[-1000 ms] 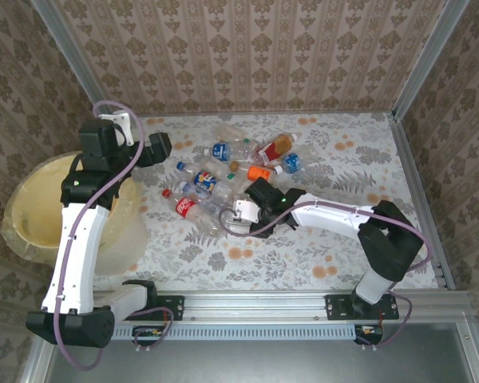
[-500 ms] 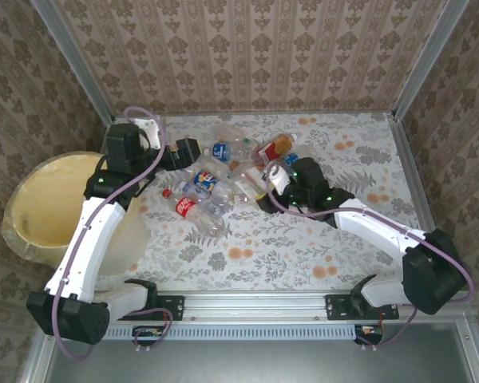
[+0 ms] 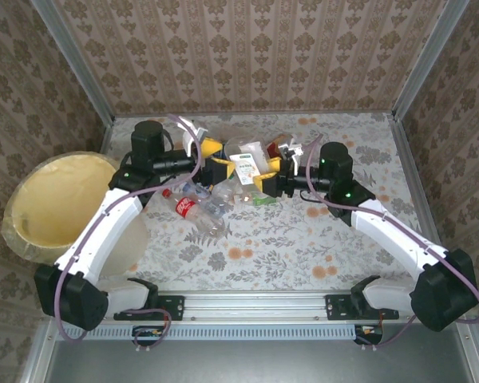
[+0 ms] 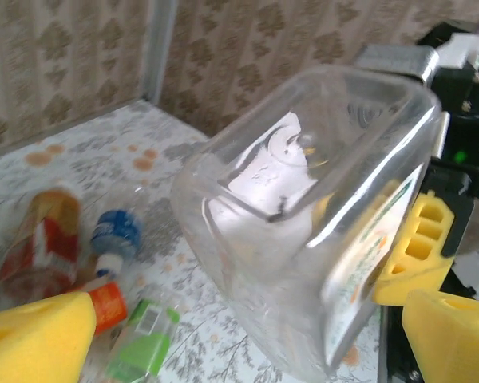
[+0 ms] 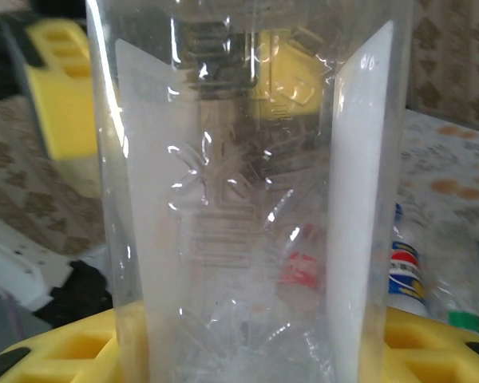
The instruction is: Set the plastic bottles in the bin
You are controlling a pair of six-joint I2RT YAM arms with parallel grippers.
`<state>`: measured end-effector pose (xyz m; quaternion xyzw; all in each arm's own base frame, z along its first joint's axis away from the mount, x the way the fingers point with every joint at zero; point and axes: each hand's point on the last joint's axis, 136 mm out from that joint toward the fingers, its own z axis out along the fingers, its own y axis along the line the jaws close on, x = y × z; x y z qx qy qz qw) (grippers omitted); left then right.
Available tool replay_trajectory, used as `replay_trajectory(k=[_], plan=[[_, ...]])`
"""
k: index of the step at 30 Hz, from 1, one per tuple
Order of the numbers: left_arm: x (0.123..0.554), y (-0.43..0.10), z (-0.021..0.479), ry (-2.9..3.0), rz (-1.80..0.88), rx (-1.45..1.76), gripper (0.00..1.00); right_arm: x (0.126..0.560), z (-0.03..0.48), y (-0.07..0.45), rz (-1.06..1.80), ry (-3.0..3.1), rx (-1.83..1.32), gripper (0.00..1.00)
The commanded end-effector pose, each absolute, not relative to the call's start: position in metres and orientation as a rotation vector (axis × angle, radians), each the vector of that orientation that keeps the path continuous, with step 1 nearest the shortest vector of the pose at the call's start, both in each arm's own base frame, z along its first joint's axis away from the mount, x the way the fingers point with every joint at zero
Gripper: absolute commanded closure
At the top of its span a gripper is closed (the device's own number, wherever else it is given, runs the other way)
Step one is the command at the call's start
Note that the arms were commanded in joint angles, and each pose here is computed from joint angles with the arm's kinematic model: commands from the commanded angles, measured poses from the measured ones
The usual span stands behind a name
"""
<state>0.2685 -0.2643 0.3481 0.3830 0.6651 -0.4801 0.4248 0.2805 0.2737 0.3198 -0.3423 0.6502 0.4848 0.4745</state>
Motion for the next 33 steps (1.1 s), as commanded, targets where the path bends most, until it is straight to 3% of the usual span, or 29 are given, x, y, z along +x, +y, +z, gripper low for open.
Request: replay_trajectory(k=[1, 10, 14, 18, 21, 24, 27, 29, 33], plan=[[0.236, -0.275, 0.383, 1.385, -1.325, 1.195, 0.0, 0.252, 0.368, 0.28, 1.304, 1.419, -0.948, 0.47], [0.194, -0.279, 0.401, 1.17, -1.392, 1.373, 0.14, 0.239, 0.385, 0.303, 1.391, 1.316, -1.079, 0.46], [0.19, -0.278, 0.407, 1.151, -1.388, 1.377, 0.43, 0.242, 0.385, 0.307, 1.402, 1.31, -1.094, 0.46], [0.192, -0.278, 0.409, 1.169, -1.371, 1.355, 0.57, 0.243, 0.383, 0.308, 1.406, 1.314, -1.098, 0.45], [0.199, -0.278, 0.408, 1.207, -1.349, 1.32, 0.65, 0.243, 0.383, 0.308, 1.39, 1.312, -1.089, 0.35], [0.214, -0.279, 0.405, 1.288, -1.287, 1.249, 0.71, 0.25, 0.38, 0.303, 1.292, 1.309, -1.037, 0.16], [0.244, -0.275, 0.402, 1.433, -1.146, 1.088, 0.71, 0.266, 0.374, 0.292, 1.125, 1.35, -0.937, 0.05], [0.27, -0.263, 0.401, 1.553, -1.029, 0.93, 0.71, 0.277, 0.372, 0.28, 1.018, 1.378, -0.856, 0.0], [0.302, -0.222, 0.406, 1.724, -0.812, 0.64, 0.72, 0.305, 0.366, 0.251, 0.806, 1.448, -0.659, 0.0]])
